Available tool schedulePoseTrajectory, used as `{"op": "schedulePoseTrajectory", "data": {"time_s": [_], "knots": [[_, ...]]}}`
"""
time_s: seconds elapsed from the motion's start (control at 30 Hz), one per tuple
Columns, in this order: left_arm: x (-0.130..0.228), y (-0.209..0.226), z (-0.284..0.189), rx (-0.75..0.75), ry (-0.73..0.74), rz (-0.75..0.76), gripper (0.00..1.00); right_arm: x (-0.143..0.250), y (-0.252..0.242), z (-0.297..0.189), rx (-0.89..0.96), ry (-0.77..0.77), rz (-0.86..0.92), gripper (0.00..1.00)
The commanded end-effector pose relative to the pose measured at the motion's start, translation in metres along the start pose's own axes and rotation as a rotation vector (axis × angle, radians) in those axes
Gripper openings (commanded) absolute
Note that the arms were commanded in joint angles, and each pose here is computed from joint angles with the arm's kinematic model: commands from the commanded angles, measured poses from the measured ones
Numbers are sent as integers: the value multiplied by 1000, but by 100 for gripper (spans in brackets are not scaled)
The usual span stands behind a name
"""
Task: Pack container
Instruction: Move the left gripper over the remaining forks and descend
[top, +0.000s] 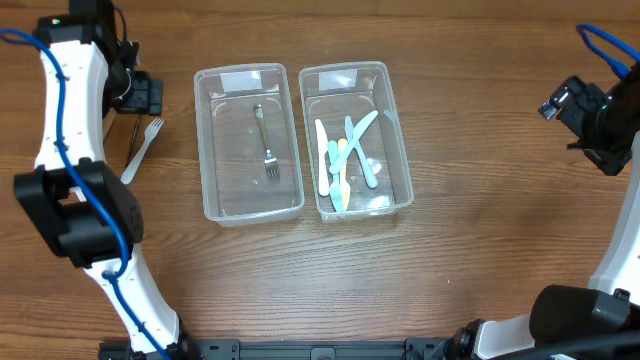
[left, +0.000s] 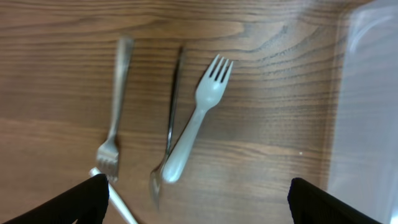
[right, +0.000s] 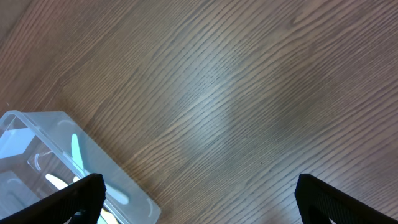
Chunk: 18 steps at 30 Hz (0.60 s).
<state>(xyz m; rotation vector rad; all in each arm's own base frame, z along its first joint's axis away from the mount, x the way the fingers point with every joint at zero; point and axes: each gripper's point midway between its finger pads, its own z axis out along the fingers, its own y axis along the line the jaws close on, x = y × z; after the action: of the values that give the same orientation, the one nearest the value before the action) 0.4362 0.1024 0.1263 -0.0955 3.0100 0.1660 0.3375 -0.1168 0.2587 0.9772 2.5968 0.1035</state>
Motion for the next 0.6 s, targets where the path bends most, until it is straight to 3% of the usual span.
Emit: {"op": "schedulePoseTrajectory", "data": {"time_s": [0.0, 0.23, 0.57], "knots": [[-4, -17, 34, 89, 39, 80, 90, -1, 2, -2, -8, -11, -7, 100], [-1, -23, 89, 106, 119, 101, 90, -1, 2, -2, -8, -11, -7, 100], [-6, -41, 125, 112, 134, 163, 90, -1, 2, -2, -9, -14, -11, 100]]}}
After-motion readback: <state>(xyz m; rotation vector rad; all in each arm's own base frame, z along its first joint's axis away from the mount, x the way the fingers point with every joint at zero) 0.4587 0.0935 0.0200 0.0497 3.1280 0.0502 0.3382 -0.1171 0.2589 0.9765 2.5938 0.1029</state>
